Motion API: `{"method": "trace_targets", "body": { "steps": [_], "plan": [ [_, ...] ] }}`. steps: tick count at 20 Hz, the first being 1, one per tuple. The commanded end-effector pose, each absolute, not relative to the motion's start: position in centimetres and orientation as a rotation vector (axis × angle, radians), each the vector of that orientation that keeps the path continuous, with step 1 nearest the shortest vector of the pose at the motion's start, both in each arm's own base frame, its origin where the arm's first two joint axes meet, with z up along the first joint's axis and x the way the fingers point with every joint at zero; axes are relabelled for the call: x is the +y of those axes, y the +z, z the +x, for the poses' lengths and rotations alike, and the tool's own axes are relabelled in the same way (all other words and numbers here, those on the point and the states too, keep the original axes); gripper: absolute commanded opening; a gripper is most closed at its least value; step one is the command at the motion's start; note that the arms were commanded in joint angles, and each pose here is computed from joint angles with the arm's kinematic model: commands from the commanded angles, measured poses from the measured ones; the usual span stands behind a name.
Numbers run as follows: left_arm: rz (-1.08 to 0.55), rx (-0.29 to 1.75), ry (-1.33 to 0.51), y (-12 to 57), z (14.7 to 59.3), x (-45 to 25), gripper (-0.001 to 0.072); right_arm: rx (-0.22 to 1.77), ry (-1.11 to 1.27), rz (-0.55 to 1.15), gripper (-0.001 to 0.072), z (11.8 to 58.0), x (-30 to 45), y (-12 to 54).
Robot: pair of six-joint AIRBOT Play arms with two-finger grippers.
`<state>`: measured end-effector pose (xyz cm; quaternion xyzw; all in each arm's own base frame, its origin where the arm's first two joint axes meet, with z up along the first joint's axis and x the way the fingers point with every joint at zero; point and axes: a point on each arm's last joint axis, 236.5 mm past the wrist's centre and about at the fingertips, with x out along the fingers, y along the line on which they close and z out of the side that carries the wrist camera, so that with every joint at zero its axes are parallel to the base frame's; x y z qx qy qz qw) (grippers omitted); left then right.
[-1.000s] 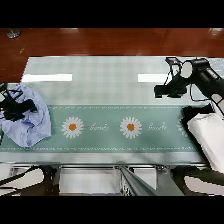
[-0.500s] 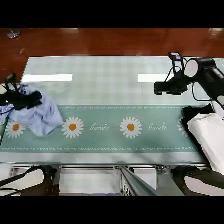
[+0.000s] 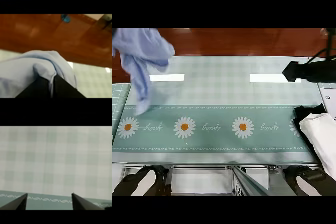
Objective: Fold the shirts.
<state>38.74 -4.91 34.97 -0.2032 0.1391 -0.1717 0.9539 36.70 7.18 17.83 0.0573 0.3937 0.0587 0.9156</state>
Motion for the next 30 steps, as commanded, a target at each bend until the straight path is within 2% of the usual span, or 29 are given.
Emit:
{"method": "trace_targets", "body": {
  "steps": [1,5,8,11,13,16,19,20,21,22,24,27,30],
  "plan": [
    [-0.327,0.029,-0.538,46.7,32.2,-10.6,0.0022,0.653,0.137,0.133,0.0622,33.2,6.5,23.6],
    [-0.424,-0.042,-0.774,50.2,28.7,-16.9,0.0022,0.572,0.145,0.148,0.0621,30.0,6.0,26.7],
    [-0.456,0.014,-0.939,46.7,27.7,-23.8,0.0022,0.542,0.144,0.165,0.0622,28.7,5.8,27.7],
    [-0.469,0.273,-1.020,35.1,27.2,-30.5,0.0022,0.572,0.139,0.168,0.0622,28.5,5.7,26.8],
    [-0.457,0.467,-0.977,25.6,27.5,-31.6,0.0023,0.603,0.141,0.173,0.0622,28.5,5.9,25.6],
    [-0.450,0.699,-0.837,14.6,28.8,-28.1,0.0023,0.688,0.163,0.206,0.0622,28.5,6.9,22.0],
    [-0.440,0.890,-0.730,8.2,28.8,-22.9,0.0025,0.806,0.227,0.294,0.0622,28.4,9.5,16.1],
    [-0.412,0.947,-0.689,6.7,28.7,-20.6,0.0059,0.836,0.227,0.314,0.0622,28.4,9.8,14.0],
    [-0.389,0.996,-0.645,5.5,28.6,-18.3,0.0292,0.868,0.217,0.335,0.0622,28.5,9.9,11.8],
    [-0.408,1.050,-0.566,4.5,28.6,-15.9,0.0683,0.902,0.212,0.360,0.0622,28.5,10.2,9.9],
    [-0.476,1.109,-0.381,3.7,29.2,-10.9,0.0701,0.944,0.191,0.373,0.0623,29.2,10.1,8.0],
    [-0.539,1.220,-0.211,2.6,27.1,-5.0,0.0700,0.981,0.010,0.350,0.0623,29.6,3.8,7.6],
    [-0.638,1.432,-0.280,-0.8,20.6,-7.4,0.0700,1.176,-0.142,0.346,0.0623,25.1,-0.6,3.3]
  ]
}}
